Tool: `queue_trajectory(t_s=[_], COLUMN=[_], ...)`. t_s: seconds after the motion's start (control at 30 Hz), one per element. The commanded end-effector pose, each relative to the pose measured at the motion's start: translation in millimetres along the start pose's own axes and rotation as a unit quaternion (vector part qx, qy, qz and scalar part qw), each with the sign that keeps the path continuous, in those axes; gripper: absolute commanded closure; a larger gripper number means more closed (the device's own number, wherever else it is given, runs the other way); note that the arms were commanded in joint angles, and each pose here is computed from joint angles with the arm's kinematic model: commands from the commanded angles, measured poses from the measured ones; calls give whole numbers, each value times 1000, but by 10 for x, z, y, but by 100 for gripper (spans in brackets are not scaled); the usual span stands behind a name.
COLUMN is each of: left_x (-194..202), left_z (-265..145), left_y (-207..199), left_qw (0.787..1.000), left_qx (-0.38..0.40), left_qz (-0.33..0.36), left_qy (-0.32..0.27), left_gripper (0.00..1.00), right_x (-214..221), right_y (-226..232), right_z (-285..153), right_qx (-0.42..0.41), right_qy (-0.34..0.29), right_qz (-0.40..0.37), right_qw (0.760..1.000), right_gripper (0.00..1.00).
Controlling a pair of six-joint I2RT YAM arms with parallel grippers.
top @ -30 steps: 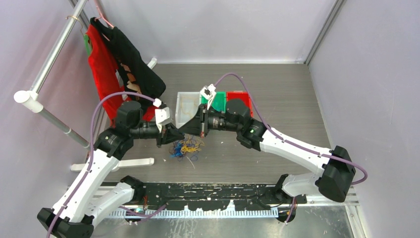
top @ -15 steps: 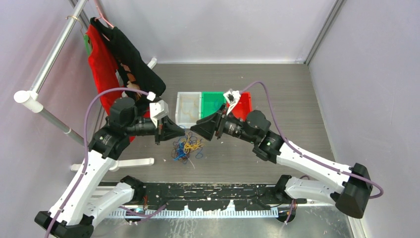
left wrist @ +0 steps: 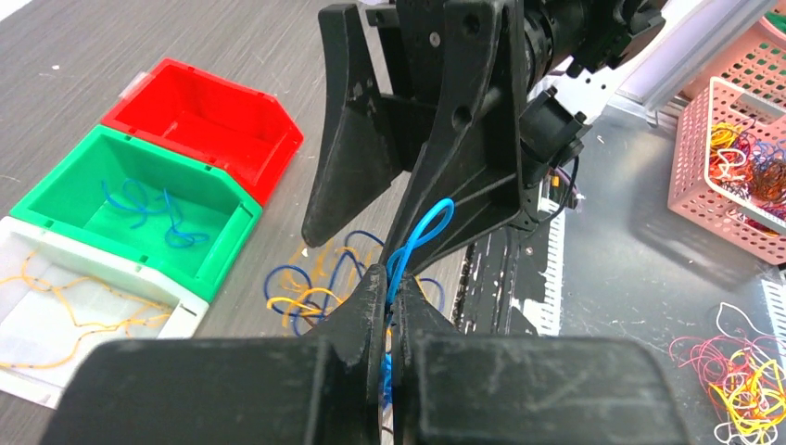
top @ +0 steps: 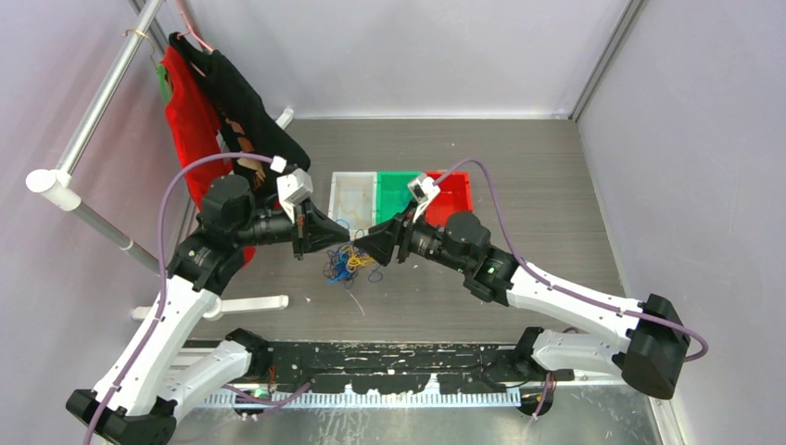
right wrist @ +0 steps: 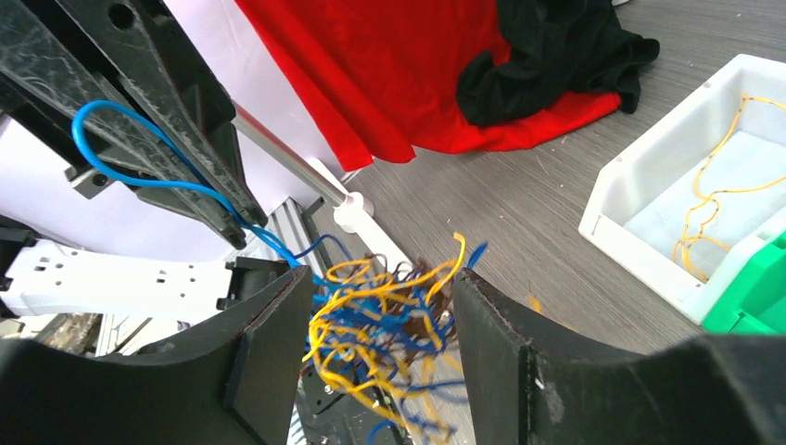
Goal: Untangle the cables
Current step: Untie the cable.
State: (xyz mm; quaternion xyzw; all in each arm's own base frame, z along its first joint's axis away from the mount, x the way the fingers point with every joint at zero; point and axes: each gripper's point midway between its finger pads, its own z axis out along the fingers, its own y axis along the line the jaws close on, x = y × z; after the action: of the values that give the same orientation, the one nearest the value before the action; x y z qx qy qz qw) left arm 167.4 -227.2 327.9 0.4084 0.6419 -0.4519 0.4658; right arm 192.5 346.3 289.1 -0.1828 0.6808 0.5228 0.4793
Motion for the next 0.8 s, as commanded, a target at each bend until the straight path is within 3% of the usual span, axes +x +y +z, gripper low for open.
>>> queue_trajectory(t_s=[0.0,0.77], left_x=[-329,-472], left_z=[-44,-53], left_y=[-65,-113], left_qw=[999,998], left_qx=[-2,1], left_qz=[32,27], left_qy=[-40,-49], left_gripper=[100,100], right_x=[-399,-439], right_y=[301,357], right_z=[109,173], right_qx=[-40,-41], right_qy=[-62,-78], right_qz=[-29,-20], right_qw=[997,996], right_gripper=[38,43])
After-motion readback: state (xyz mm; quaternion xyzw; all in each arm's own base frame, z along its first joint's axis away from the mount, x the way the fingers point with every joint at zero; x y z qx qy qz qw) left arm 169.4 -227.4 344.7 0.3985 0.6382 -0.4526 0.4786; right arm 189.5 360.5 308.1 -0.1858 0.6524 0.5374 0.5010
